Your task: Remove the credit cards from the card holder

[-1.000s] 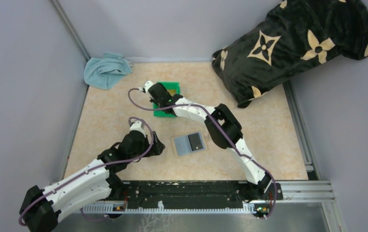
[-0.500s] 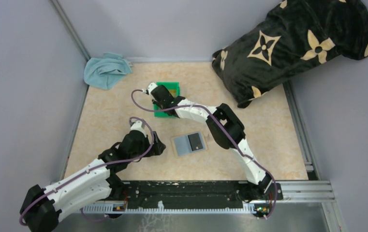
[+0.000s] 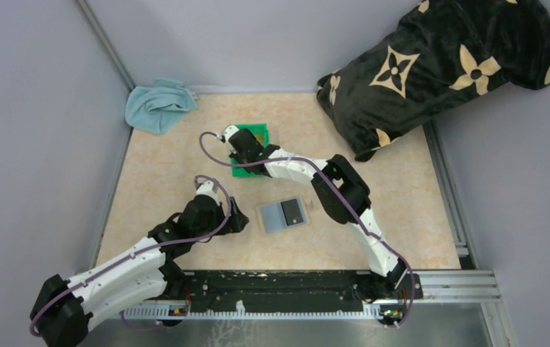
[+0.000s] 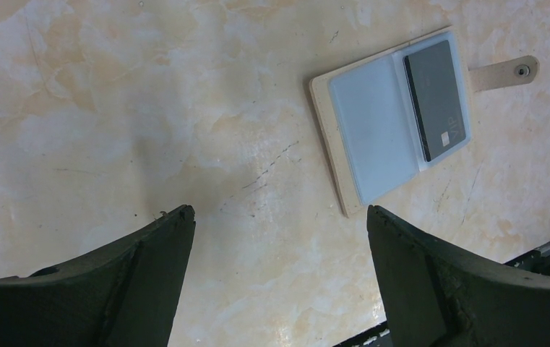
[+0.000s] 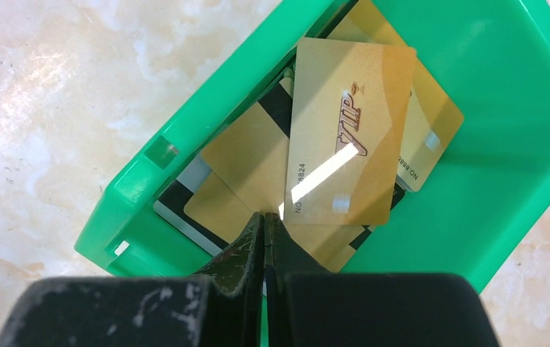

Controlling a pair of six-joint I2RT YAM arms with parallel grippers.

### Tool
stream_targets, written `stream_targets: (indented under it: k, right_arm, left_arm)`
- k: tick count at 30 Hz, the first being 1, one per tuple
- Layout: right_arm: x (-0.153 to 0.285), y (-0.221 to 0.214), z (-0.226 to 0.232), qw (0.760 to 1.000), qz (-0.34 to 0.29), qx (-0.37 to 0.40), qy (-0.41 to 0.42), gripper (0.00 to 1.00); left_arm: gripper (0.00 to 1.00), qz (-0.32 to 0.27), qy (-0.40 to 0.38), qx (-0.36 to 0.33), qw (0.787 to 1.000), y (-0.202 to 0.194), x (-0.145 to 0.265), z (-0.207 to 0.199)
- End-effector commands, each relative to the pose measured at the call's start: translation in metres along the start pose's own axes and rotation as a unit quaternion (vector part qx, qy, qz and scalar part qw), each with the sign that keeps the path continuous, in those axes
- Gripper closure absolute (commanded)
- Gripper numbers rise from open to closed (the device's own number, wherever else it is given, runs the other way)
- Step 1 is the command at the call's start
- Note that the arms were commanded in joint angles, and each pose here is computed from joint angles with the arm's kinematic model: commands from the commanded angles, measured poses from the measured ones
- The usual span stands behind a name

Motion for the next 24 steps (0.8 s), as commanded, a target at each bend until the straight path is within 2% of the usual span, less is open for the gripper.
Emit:
stream_targets:
  k: [1, 15, 24]
  right_arm:
    - [0.006, 0.016, -0.002, 1.0, -0.008, -0.03, 0.0, 1.0]
    - [-0.021, 0.013, -0.034, 0.99, 0.06, 0.017, -0.125, 1.0]
    - [-0.008, 0.013, -0.069, 0.976, 0.079, -0.017, -0.202, 1.0]
  left_arm:
    - [0.05, -0.004, -0.009, -0.003, 1.0, 0.001, -0.001, 0.0]
    - [0.05, -0.009, -0.001, -0.002, 1.0, 0.002, 0.002, 0.005]
    - [0.04, -0.007, -0.001, -0.003, 1.0, 0.002, 0.001, 0.007]
Point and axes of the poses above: each gripper's point midway between its finger pads, its own x axis back along the fingers, its own z axis along the line the jaws close on, y = z × x, the point moved 5 cm from there along x, back along the fingers, and after that the axes turned 12 degrees about x, right-handed, at the moved point
